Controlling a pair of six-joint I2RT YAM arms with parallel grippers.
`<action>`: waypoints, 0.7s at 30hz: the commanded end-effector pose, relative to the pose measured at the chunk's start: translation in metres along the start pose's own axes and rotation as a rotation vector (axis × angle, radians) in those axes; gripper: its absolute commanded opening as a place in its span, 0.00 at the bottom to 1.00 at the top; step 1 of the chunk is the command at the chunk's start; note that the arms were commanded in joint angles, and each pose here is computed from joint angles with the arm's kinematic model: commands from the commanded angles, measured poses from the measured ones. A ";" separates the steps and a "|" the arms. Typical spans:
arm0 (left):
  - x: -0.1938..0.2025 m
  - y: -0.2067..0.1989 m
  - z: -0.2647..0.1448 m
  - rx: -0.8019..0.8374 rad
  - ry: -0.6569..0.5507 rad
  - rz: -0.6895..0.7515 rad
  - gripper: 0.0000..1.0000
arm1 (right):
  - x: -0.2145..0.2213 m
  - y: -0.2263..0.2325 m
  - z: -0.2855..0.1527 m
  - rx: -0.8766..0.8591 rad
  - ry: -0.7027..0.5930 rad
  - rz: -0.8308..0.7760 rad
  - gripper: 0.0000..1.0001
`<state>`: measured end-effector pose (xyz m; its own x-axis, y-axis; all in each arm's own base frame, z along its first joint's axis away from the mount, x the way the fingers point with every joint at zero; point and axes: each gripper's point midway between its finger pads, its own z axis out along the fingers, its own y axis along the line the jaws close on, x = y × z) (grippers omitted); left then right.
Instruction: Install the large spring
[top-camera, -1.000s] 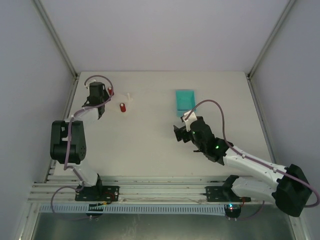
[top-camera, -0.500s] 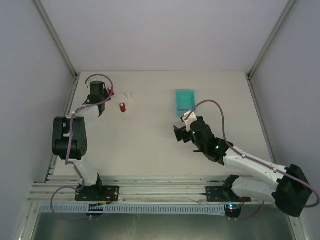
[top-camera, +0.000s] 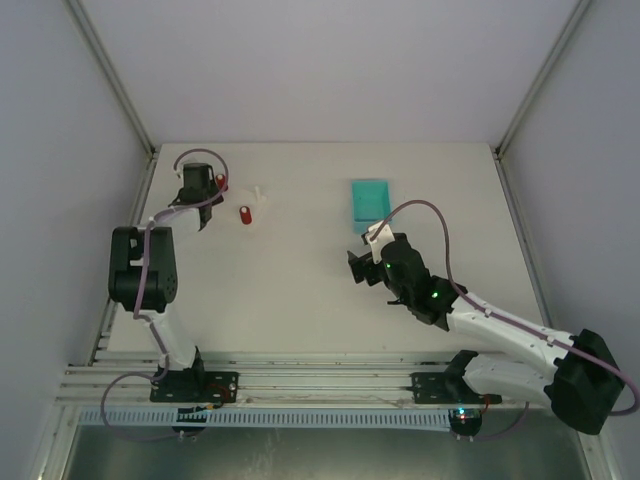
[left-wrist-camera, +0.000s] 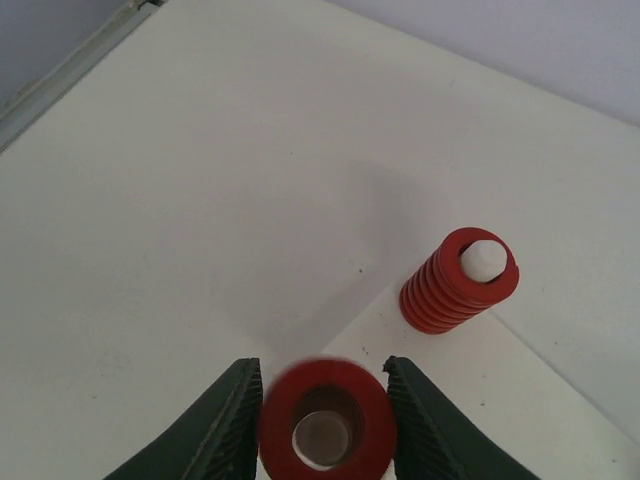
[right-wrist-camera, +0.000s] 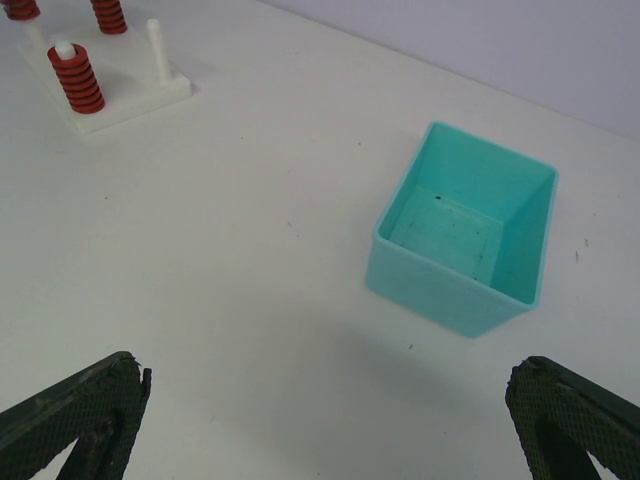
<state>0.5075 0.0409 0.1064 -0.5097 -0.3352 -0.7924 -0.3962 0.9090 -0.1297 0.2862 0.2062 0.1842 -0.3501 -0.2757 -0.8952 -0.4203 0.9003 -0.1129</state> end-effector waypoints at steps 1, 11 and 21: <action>-0.008 -0.006 0.006 0.014 0.003 0.002 0.44 | 0.001 -0.002 0.001 0.005 -0.003 0.002 0.99; -0.029 -0.007 -0.030 0.045 -0.027 -0.035 0.61 | 0.001 -0.006 0.000 0.003 -0.002 0.031 0.99; -0.039 -0.024 -0.140 0.319 -0.086 -0.089 0.99 | -0.008 -0.025 -0.006 0.009 0.075 0.194 0.99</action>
<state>0.4554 0.0207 0.2198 -0.3651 -0.3826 -0.8487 -0.2773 0.9149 -0.2932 0.2942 0.1880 0.1749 -0.4443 -0.1999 -0.8733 -0.3672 0.9298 -0.0260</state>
